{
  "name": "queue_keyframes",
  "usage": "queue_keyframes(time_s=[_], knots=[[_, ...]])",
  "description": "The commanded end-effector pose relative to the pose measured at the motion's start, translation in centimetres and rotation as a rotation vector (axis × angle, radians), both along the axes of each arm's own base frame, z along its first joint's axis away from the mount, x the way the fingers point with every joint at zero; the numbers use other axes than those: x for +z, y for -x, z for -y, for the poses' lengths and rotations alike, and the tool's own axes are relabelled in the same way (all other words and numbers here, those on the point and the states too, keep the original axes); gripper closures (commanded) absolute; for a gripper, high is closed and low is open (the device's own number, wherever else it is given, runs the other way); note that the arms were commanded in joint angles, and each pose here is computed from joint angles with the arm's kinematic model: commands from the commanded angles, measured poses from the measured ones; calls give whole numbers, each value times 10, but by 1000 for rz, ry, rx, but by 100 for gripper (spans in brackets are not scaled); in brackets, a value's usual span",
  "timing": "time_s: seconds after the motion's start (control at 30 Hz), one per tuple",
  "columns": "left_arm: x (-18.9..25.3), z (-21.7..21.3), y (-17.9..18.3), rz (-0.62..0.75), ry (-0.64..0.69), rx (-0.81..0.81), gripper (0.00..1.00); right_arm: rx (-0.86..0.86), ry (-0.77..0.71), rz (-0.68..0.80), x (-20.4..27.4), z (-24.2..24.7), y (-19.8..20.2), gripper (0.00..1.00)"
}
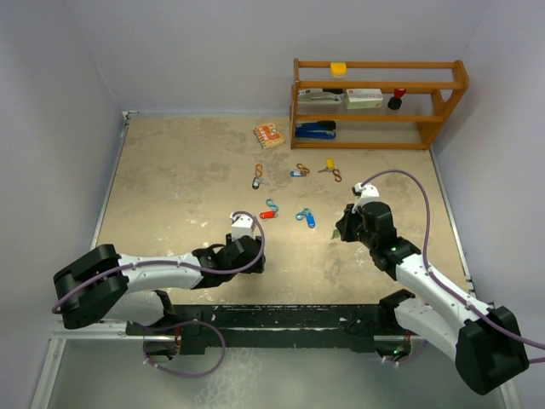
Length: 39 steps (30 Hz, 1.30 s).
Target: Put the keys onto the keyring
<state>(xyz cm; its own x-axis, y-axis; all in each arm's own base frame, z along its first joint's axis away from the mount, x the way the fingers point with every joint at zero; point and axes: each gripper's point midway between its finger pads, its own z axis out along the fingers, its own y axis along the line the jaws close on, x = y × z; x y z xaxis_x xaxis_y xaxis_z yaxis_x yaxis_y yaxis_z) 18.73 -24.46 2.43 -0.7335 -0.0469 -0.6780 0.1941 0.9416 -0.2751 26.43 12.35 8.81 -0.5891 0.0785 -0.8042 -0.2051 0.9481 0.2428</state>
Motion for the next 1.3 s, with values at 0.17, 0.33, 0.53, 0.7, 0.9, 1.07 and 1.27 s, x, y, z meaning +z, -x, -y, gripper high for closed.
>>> queue_keyframes(time_s=[0.17,0.33,0.53,0.7,0.9,1.07,1.27], knots=[[-14,-14,29,-78,-1,-7,45,24,-20,44,10,-4,-3,100],[-15,-14,33,-76,5,-10,45,24,-21,44,9,-3,-1,100],[-17,-12,31,-22,-67,-5,45,27,-25,47,11,-4,-1,100],[-24,-16,30,23,-185,21,45,30,-23,44,10,-5,-1,100],[-27,-15,31,59,-259,49,48,31,-23,46,10,-5,-1,100],[-29,-12,32,65,-265,54,58,32,-23,44,10,-5,-2,100],[-29,-14,33,69,-266,57,66,34,-22,43,10,-5,-2,100]])
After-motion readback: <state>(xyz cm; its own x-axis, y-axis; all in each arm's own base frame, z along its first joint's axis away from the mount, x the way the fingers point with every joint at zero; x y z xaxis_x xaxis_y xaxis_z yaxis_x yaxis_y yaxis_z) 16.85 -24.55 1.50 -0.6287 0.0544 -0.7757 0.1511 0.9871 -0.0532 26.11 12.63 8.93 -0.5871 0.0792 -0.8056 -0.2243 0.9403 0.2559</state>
